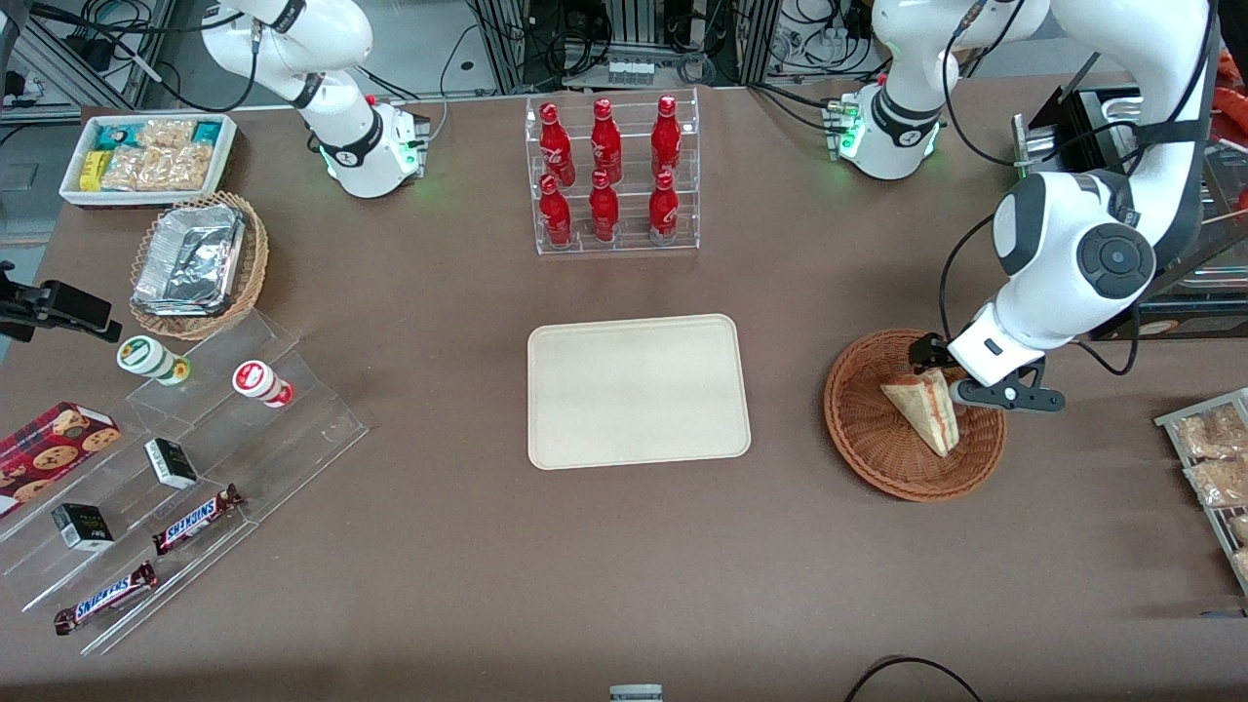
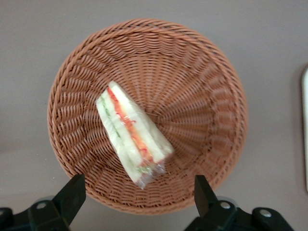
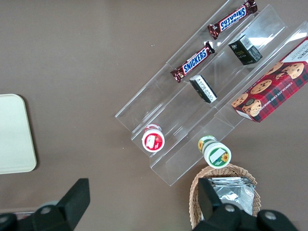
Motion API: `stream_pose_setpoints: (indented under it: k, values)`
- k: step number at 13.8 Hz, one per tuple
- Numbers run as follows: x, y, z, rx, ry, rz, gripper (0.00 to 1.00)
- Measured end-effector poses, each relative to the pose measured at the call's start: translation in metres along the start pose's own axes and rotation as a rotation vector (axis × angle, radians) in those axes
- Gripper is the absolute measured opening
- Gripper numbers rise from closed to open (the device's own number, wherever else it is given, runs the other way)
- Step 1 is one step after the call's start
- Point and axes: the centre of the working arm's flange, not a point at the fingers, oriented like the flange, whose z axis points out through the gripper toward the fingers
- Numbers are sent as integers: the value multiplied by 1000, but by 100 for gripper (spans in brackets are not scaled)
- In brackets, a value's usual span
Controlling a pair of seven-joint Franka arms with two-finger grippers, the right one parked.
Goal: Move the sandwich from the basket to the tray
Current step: 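Move the left gripper over the wrapped sandwich in the wicker basket and lower, then close the left gripper on the wrapped sandwich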
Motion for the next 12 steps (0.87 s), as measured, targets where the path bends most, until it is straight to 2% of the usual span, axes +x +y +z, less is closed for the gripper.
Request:
stream_pose_setpoints:
  k: [2,4,8,12]
  values:
    - [-3,-10,15,-1,16,-110,100]
    - [-3,-10,27,-3,10,-288,100]
    - [4,2,47,-18,29,-667,100]
    - [3,8,63,-14,6,-753,100]
